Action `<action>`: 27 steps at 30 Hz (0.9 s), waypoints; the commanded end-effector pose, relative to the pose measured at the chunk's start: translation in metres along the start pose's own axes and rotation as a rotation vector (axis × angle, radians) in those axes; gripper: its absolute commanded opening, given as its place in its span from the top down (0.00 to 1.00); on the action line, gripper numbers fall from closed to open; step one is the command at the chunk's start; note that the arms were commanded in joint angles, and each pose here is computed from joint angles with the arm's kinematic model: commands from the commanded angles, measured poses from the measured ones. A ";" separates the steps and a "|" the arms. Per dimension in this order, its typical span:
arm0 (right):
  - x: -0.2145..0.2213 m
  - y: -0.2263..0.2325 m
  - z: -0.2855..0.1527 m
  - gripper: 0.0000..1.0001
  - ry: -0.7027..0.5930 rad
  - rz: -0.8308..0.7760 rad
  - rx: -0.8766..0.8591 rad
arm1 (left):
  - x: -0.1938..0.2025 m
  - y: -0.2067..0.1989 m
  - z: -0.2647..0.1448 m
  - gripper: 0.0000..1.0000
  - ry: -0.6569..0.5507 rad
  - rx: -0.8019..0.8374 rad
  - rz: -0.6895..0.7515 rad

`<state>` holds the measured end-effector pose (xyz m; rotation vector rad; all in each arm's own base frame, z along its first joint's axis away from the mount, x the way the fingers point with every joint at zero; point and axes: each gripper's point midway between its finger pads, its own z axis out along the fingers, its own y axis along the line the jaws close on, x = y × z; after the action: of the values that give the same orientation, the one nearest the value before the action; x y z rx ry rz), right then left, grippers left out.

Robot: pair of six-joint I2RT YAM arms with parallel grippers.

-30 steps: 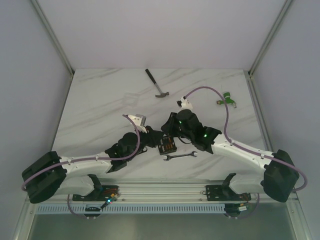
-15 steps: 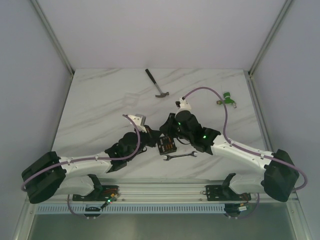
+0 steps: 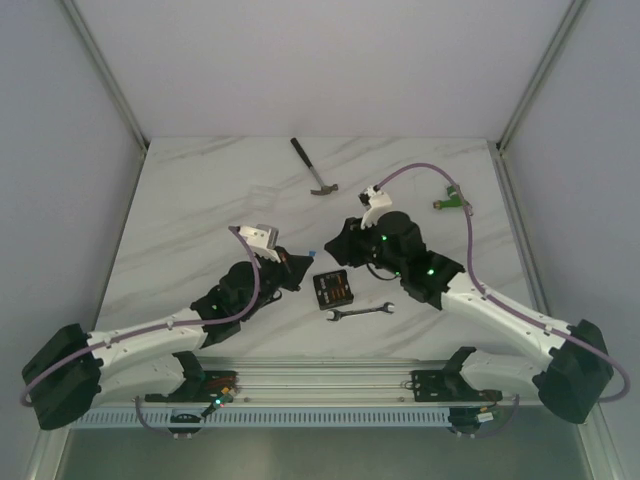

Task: Snap on the fuse box
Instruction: Pick up the fuse from the center of the board.

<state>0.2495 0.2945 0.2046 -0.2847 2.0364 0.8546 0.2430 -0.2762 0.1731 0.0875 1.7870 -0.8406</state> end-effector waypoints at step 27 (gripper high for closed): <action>0.006 0.071 -0.068 0.66 0.088 -0.521 -0.768 | -0.015 -0.086 -0.055 1.00 0.090 0.551 0.129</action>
<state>0.1761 0.3005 0.2349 -1.1690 1.6142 1.2166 0.1699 -0.2995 0.2206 0.5581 1.6273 -1.1996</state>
